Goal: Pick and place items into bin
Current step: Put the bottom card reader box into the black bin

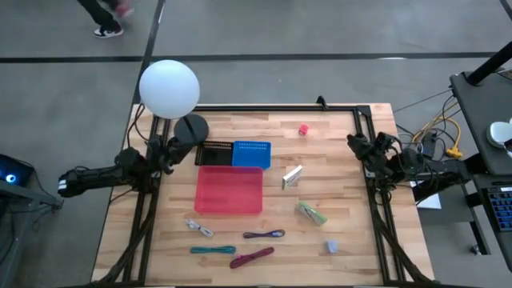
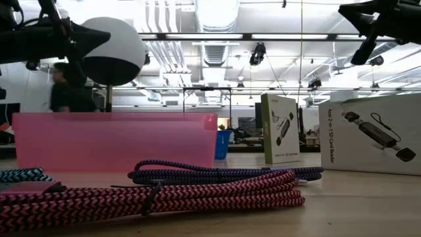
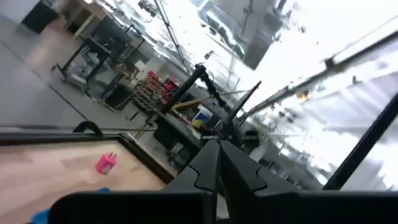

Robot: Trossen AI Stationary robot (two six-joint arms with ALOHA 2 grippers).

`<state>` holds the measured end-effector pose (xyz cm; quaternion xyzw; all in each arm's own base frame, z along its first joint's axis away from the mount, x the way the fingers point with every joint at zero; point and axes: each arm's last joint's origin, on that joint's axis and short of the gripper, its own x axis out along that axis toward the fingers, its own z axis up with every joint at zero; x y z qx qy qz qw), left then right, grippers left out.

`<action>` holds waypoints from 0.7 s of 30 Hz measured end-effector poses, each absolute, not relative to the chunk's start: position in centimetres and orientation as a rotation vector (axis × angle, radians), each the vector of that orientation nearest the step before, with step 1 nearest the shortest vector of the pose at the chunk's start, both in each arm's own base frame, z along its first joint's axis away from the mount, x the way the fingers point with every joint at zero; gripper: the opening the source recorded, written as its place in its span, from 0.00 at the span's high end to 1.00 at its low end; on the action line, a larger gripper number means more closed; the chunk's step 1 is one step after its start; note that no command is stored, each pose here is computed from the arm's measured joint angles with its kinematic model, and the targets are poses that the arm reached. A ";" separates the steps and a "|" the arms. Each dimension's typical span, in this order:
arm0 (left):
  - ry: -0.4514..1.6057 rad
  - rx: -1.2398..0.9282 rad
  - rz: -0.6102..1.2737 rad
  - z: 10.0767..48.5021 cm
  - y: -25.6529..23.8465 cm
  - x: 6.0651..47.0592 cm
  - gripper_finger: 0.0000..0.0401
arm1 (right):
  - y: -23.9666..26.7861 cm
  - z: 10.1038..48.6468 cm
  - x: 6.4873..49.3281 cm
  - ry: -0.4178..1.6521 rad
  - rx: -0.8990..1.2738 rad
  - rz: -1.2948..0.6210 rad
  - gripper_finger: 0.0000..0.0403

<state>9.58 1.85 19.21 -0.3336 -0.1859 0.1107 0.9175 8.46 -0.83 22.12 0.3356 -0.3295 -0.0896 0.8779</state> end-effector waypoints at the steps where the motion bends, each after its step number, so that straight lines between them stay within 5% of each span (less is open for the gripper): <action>1: -0.391 -0.700 0.225 19.3 1.9 9.6 1.00 | -0.8 22.1 8.6 -0.679 0.695 -0.191 0.98; 15: -0.516 -0.645 0.348 20.5 2.3 9.7 1.00 | -0.9 21.5 9.4 -0.589 0.566 -0.281 0.97; 21: -0.529 -0.610 0.292 22.1 2.2 10.5 0.92 | -0.8 21.4 9.5 -0.574 0.545 -0.277 0.84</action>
